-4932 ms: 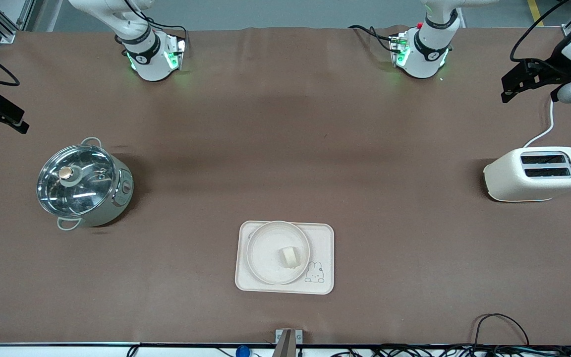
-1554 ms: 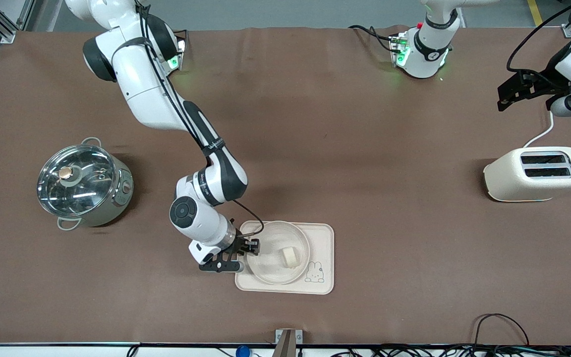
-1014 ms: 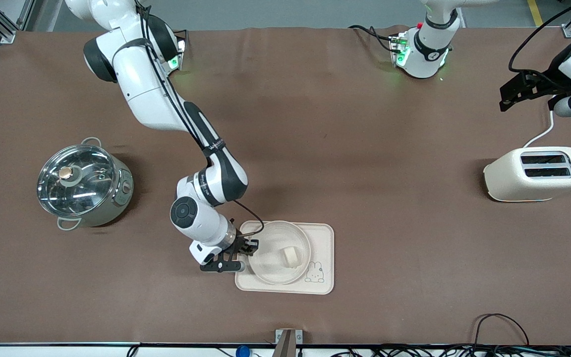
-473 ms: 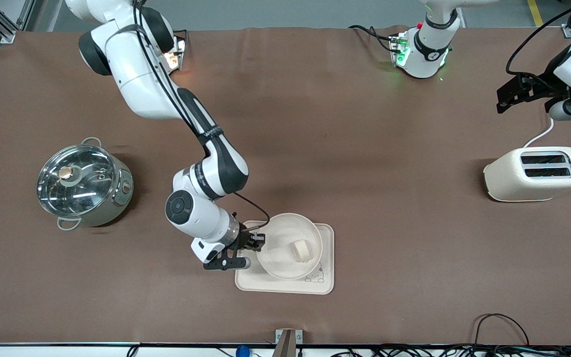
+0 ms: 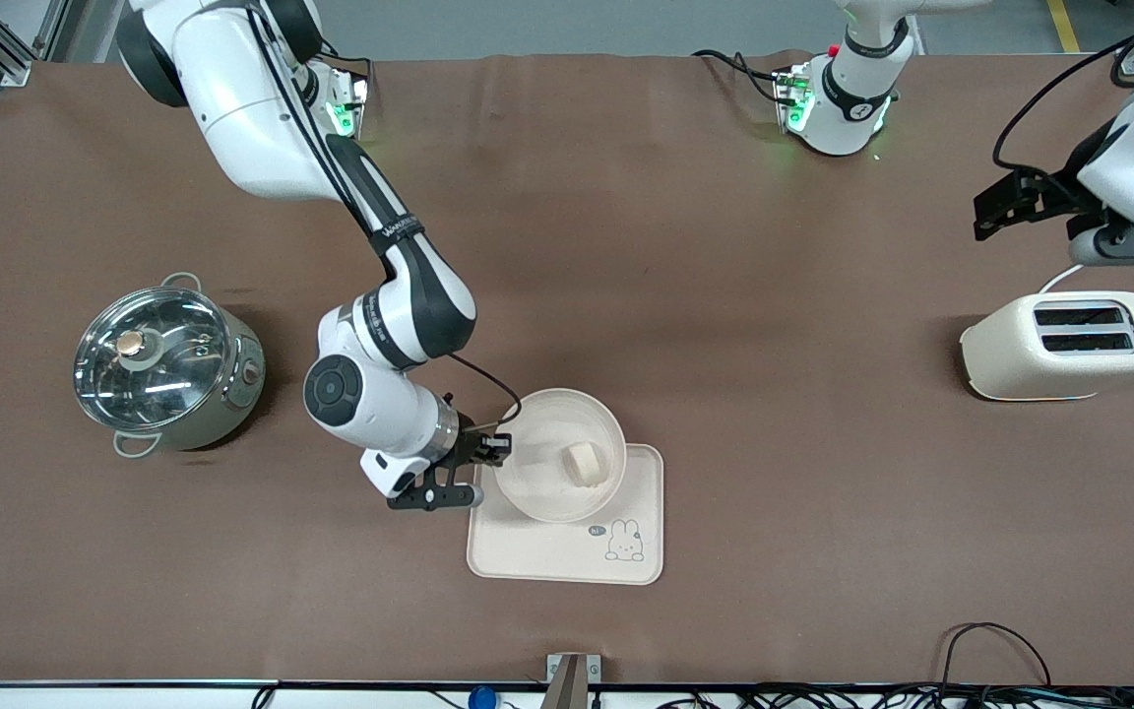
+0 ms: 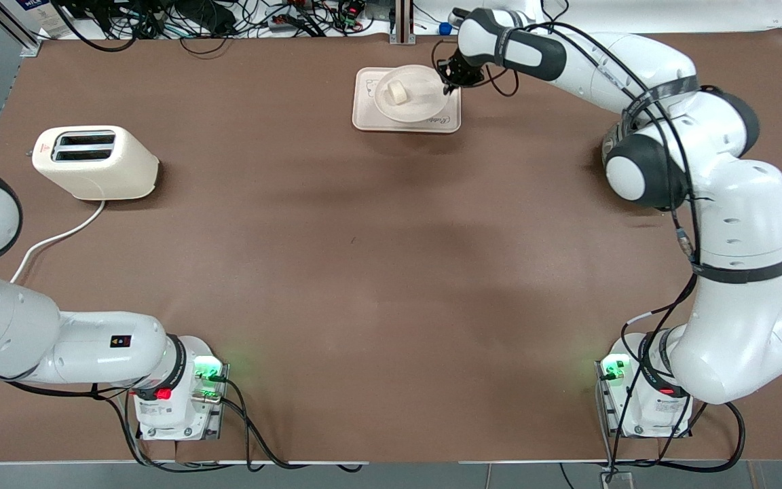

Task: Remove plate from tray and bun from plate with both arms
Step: 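Lift the plate off the tray with the right gripper while the left gripper approaches, then grasp the bun on the plate with the left gripper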

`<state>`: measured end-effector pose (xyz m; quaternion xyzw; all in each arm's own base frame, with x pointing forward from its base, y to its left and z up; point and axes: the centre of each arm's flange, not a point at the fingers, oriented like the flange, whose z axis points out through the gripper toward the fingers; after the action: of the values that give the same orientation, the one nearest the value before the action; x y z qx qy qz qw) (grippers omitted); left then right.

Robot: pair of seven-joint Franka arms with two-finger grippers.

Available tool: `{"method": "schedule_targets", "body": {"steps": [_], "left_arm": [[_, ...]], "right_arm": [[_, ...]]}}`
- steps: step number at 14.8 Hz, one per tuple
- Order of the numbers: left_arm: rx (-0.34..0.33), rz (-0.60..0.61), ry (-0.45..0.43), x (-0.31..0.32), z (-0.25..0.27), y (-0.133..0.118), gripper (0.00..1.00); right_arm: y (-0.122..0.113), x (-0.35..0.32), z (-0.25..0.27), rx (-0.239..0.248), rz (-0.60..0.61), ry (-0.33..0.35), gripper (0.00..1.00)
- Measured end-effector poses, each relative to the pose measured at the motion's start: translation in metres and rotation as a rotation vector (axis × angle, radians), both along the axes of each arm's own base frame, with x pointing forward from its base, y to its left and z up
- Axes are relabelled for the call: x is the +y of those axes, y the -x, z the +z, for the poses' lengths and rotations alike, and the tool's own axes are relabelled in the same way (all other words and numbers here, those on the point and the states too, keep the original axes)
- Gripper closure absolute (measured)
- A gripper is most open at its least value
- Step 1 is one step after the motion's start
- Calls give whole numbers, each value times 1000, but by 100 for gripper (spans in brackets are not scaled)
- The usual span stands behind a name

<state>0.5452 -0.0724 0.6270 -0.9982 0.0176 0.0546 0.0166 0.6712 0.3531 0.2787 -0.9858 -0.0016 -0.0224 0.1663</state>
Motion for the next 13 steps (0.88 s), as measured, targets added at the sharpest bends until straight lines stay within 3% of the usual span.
{"method": "schedule_targets", "body": {"steps": [4, 8, 10, 13], "left_arm": [[26, -22, 1, -21, -28, -13, 0], [38, 108, -27, -95, -94, -23, 0], [32, 179, -37, -141, -136, -25, 0], [14, 283, -34, -194, -196, -32, 0]], "right_arm": [[72, 14, -24, -43, 13, 2, 96], [140, 28, -67, -98, 30, -6, 96], [156, 31, -79, -109, 35, -6, 96], [163, 29, -85, -106, 36, -1, 96]]}}
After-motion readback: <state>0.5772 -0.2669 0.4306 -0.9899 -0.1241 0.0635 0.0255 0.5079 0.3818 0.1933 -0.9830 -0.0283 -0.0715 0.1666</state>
